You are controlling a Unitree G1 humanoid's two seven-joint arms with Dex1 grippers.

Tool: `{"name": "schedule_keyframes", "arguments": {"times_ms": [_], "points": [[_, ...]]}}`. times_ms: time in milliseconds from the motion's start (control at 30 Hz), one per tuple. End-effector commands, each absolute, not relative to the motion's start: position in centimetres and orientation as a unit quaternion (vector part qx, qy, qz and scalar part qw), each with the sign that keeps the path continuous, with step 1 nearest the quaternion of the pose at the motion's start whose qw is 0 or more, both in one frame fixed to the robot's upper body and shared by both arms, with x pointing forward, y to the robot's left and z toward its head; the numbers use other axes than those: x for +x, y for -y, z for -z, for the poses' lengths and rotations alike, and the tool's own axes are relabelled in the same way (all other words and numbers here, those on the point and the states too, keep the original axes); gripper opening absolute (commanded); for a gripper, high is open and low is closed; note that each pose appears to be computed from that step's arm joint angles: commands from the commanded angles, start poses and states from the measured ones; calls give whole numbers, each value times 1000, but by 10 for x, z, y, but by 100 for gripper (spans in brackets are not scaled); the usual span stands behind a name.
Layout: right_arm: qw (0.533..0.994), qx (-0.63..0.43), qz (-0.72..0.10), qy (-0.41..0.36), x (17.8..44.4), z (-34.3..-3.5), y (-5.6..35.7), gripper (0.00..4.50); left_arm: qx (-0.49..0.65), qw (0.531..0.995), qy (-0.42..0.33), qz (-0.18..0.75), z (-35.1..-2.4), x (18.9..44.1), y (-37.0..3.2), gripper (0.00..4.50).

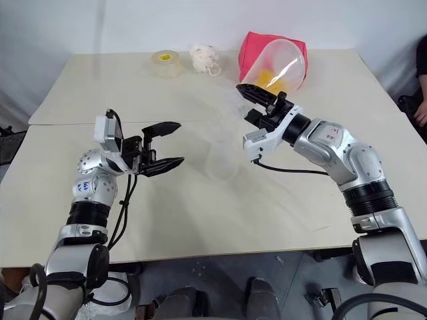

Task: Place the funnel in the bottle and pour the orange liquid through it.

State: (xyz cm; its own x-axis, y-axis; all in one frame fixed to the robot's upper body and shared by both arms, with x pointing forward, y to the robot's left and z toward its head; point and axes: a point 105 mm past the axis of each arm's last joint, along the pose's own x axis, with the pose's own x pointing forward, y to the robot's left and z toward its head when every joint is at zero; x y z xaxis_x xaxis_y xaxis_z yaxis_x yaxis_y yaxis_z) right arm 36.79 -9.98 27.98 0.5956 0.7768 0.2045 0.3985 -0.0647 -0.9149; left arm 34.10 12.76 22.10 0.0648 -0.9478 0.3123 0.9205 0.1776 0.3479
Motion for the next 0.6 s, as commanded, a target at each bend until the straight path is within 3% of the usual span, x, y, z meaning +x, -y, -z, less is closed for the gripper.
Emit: {"name": "schedule_keyframes", "arguments": {"times_ms": [33, 600], "points": [[527, -709, -148, 444, 361, -302, 101, 245, 39, 725, 261, 637, -234, 341, -127, 450], [489, -724, -141, 466, 359, -303, 95, 245, 35, 723, 265, 637, -234, 341, -125, 450]]}}
